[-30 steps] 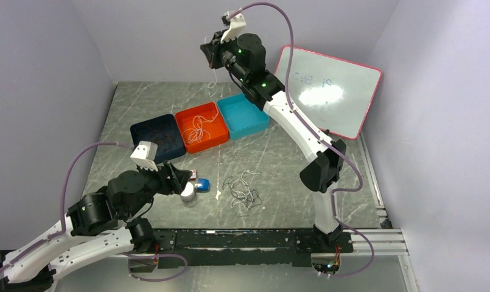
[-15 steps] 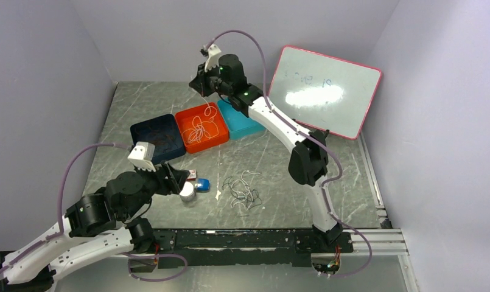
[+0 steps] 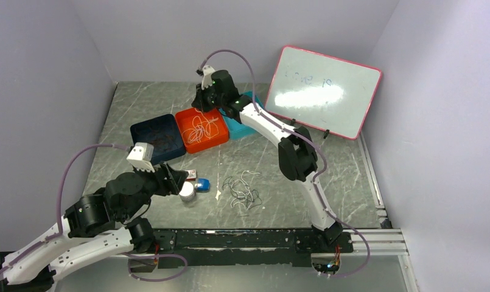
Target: Untangle the cables
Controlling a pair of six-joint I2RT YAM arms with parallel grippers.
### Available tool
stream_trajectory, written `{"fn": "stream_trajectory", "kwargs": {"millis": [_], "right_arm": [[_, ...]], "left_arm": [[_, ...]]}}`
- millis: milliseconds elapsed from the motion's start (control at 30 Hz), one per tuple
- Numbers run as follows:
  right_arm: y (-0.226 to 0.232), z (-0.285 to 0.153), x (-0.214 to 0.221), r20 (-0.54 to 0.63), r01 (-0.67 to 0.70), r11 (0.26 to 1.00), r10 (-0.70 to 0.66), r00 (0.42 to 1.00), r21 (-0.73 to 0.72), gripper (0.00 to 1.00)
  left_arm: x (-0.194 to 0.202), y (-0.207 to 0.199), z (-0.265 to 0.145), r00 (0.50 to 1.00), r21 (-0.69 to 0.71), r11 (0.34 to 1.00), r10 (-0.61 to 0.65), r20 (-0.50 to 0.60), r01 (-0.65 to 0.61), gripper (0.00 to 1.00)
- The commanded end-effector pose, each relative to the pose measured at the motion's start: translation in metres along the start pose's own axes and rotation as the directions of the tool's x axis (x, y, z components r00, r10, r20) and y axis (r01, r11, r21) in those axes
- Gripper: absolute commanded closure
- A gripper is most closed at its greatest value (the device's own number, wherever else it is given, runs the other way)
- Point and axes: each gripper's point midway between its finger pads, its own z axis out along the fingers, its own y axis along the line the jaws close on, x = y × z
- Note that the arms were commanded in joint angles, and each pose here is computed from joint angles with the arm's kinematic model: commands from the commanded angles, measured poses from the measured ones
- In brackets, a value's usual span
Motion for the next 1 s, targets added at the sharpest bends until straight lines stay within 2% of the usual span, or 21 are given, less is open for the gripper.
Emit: {"fn": "stream_trajectory", "kwargs": {"millis": [0, 167, 367, 800, 967], "right_arm": [[-0.015, 0.017, 0.048, -0.096, -0.017, 1.000, 0.019, 0.995, 0.023, 0.99], [-0.028, 0.028, 0.082, -0.152, -0.030, 0.998, 0.037, 0.988, 0.048, 0.97], [-0.032, 0.031, 0.094, -0.168, -0.035, 0.998, 0.045, 0.985, 0.059, 0.84], [-0.028, 0.002, 0.050, -0.110, 0.019, 0.993, -0.007, 0.994, 0.112, 0.51], [-0.023, -0.018, 0.036, -0.115, 0.034, 0.991, -0.020, 0.993, 0.126, 0.42]], "left_arm": [[-0.009, 0.000, -0.004, 1.000, -0.004, 1.000, -0.009, 0.019, 0.009, 0.24], [-0.009, -0.001, -0.003, 1.000, -0.005, 1.000, -0.008, 0.018, 0.008, 0.24], [-0.008, -0.001, -0.002, 1.000, -0.013, 1.000, -0.003, 0.010, 0.004, 0.24], [-0.006, -0.003, 0.000, 1.000, -0.012, 1.000, -0.001, 0.001, 0.001, 0.24], [-0.007, -0.005, 0.001, 1.000, -0.009, 1.000, 0.002, 0.004, -0.002, 0.24]]}}
